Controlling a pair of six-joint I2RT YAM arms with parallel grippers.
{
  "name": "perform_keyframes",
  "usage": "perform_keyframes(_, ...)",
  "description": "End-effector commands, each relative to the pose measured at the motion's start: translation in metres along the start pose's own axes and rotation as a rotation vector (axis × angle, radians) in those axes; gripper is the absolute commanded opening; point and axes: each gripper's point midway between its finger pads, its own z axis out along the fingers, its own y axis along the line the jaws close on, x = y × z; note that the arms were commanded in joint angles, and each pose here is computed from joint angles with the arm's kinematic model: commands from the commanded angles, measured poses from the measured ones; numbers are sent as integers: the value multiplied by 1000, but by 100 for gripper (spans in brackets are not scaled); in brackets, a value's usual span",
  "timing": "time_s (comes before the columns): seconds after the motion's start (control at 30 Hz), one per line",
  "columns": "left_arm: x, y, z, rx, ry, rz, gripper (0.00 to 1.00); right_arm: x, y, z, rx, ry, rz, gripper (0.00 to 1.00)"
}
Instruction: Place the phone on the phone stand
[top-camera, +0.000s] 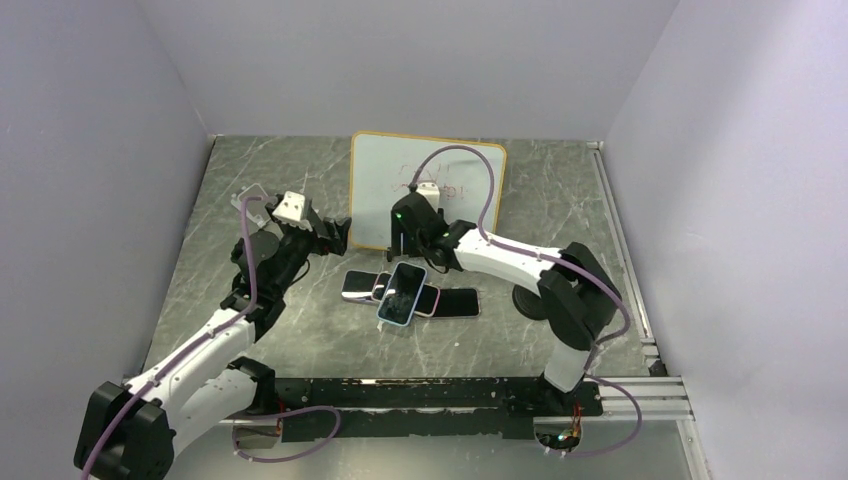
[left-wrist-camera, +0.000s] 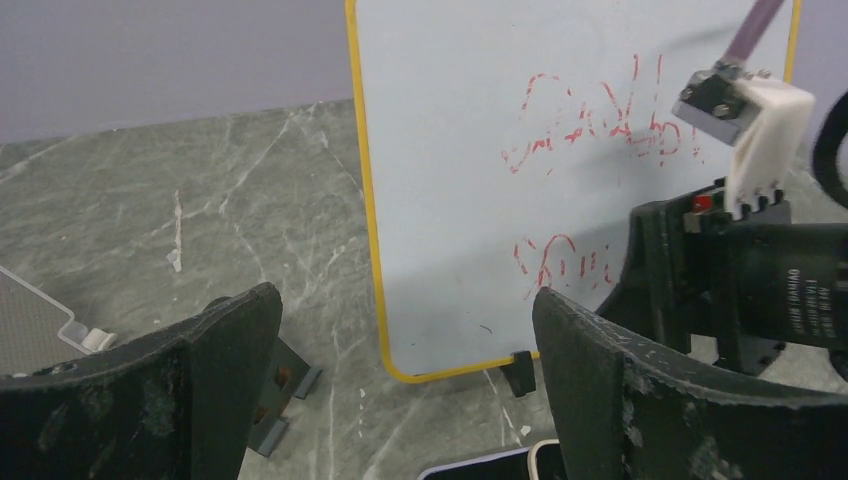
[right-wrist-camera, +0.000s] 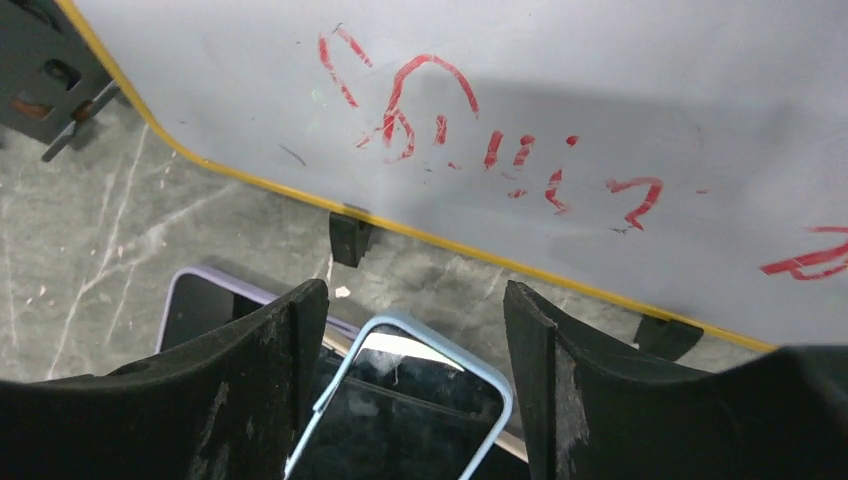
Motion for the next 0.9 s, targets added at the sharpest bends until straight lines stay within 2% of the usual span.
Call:
perform_keyframes(0.0,-6,0,3,2,-8,-6,100,9,-11,19,77,48,17,68)
perform_keyframes(0.27,-2,1,7,-4,9,0,100,14,-30,44,158,70,16,66)
perform_keyframes(0.57,1,3,10,-13,20,6,100,-15,-56,68,178,28,61,66)
perform_keyframes(0.87,2,21,8,-92,24,-11,100,-43,-46,114,132,-5,109,66)
